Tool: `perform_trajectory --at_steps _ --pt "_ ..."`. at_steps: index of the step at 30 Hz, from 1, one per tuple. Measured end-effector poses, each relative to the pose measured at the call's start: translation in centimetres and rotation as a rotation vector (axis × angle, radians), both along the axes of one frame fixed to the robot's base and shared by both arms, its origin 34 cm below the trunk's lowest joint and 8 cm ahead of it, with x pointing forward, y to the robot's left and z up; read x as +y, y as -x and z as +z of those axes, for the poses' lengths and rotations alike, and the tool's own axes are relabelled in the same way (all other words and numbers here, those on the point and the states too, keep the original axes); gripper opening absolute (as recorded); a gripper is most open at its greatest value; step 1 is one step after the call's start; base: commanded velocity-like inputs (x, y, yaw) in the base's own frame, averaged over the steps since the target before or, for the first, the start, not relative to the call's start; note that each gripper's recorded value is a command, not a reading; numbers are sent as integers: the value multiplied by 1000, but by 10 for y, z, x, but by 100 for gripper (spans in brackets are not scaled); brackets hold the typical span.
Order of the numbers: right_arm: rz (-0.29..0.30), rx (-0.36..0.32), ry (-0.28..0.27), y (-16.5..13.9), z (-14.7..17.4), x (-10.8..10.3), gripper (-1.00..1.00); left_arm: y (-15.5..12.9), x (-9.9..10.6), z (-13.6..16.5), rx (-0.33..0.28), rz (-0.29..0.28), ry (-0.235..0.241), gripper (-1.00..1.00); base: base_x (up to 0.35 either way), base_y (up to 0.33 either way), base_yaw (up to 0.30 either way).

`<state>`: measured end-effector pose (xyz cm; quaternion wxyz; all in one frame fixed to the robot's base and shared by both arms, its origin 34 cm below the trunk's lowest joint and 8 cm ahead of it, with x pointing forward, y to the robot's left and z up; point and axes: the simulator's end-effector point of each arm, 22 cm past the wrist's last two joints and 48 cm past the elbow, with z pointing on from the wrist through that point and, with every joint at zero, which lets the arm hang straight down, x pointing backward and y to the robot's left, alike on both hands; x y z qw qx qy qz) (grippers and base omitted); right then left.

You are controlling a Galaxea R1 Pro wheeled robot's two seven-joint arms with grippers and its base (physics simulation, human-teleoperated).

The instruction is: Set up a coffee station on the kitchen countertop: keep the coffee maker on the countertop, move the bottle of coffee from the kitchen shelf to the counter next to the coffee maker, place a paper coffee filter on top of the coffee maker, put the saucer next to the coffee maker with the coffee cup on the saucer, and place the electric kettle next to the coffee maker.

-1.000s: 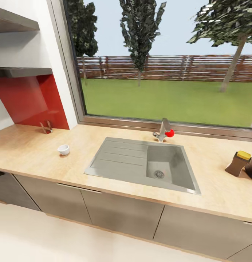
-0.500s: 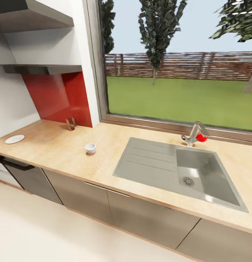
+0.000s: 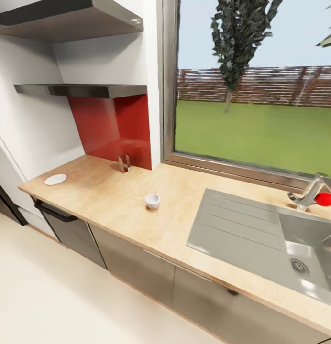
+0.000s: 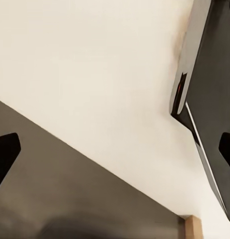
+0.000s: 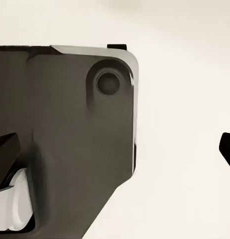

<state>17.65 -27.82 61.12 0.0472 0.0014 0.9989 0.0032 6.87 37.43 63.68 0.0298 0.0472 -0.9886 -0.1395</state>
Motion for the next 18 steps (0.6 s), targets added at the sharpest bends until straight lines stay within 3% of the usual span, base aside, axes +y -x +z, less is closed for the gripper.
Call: perform_trajectory --at_steps 18 --pt "0 -17 -2 -6 1 1 100 -7 0 -1 -20 8 -2 100 247 247 222"
